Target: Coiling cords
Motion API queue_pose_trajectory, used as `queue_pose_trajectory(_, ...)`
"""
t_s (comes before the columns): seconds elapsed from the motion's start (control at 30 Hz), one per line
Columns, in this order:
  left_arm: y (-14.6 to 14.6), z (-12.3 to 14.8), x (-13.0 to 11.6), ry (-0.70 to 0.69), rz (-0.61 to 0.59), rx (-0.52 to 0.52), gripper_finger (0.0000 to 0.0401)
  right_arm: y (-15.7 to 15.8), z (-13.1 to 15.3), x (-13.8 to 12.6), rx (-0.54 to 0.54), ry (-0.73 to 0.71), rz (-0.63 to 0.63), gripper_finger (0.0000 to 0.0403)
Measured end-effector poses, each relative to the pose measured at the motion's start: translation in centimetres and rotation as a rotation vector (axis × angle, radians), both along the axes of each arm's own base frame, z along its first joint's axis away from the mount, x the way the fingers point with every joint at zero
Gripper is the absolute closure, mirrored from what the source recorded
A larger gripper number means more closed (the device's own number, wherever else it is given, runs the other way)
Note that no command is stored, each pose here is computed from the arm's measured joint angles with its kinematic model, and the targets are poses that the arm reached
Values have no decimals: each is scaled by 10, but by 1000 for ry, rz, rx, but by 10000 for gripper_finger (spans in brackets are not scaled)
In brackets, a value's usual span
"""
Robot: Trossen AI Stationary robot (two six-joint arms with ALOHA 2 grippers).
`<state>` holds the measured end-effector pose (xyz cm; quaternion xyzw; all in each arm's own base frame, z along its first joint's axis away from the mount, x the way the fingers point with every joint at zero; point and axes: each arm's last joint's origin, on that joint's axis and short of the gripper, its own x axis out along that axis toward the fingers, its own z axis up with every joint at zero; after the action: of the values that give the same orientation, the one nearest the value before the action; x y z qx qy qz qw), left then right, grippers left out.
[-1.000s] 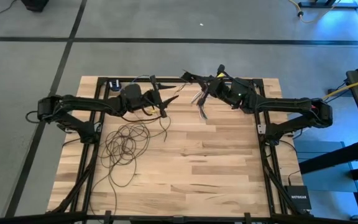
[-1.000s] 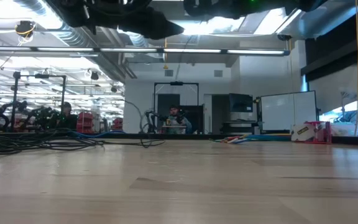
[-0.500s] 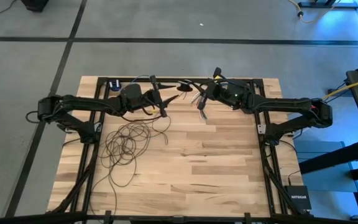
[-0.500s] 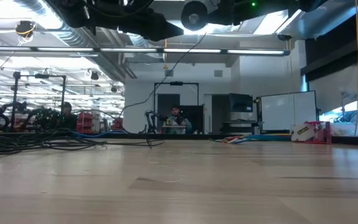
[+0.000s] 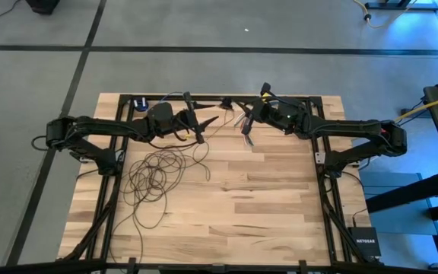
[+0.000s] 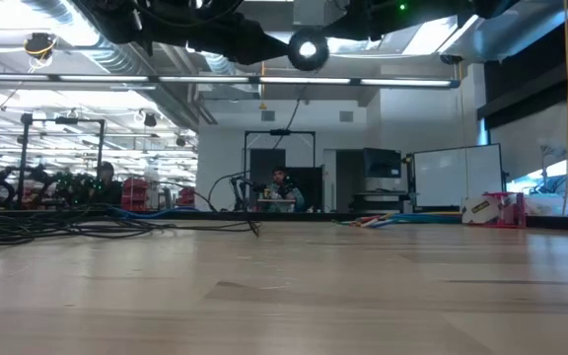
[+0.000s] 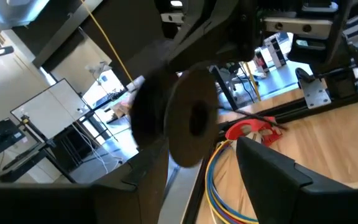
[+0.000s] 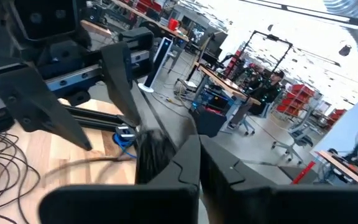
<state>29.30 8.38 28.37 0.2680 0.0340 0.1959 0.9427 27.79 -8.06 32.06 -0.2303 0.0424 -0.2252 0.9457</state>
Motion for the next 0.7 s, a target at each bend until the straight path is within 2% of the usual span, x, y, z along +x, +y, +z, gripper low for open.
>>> queue_pose_trajectory(0.47, 0, -1, 0, 5, 0, -14, 219, 1, -5, 0, 16, 53, 26, 398)
queue_pose_trajectory(0.57, 0, -2, 0, 14, 0, -17, 219, 1, -6, 0, 30, 58, 26, 381)
queue_pose_trajectory(0.7, 1, -3, 0, 26, 2, -26, 219, 0, -8, 0, 32, 72, -13, 338)
